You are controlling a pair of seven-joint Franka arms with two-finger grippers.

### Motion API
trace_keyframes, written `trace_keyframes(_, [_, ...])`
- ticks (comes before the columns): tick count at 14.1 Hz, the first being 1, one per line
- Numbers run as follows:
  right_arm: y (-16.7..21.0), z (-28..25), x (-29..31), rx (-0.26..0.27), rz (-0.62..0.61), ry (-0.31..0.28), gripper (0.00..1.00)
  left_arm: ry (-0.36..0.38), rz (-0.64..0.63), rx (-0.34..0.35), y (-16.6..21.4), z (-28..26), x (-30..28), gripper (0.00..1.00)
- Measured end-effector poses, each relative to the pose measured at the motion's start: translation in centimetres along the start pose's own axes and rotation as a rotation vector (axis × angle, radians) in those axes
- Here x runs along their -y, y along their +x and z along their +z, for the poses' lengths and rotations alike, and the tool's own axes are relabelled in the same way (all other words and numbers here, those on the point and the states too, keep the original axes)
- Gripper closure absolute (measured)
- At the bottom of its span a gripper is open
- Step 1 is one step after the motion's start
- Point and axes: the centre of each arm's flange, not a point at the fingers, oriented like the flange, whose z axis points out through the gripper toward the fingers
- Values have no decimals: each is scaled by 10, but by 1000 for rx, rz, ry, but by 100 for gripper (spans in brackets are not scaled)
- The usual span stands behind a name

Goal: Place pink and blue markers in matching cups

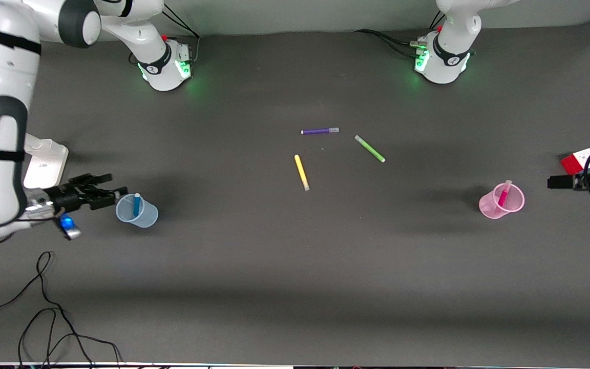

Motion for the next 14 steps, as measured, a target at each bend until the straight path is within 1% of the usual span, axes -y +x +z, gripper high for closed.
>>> trace_keyframes(1, [-15, -16, 3, -33, -12, -37, 1, -5, 5, -38, -12, -9, -6, 0])
trace_keyframes(3, [-47, -47, 10, -99, -43, -76, 0, -4, 15, -104, -35, -18, -18, 0])
trace_keyframes(4, [-64, -61, 11, -131, -55, -95, 0, -2, 26, -122, -46, -21, -28, 0])
trace_keyframes(8, [-134, -104, 24, -263, -109, -198, 0, 16, 58, -156, -68, -35, -87, 0])
trace_keyframes(9, [-146, -110, 30, -299, -122, -235, 0, 15, 60, -163, -70, -37, -100, 0])
trace_keyframes(11, [-161, -112, 49, -359, -155, -296, 0, -12, 64, -167, -72, -39, -109, 0])
trace_keyframes(12, [-164, -112, 58, -382, -172, -310, 0, -22, 59, -166, -72, -39, -107, 0])
trace_keyframes(14, [-174, -119, 63, -421, -191, -310, 0, -29, 48, -166, -73, -38, -101, 0])
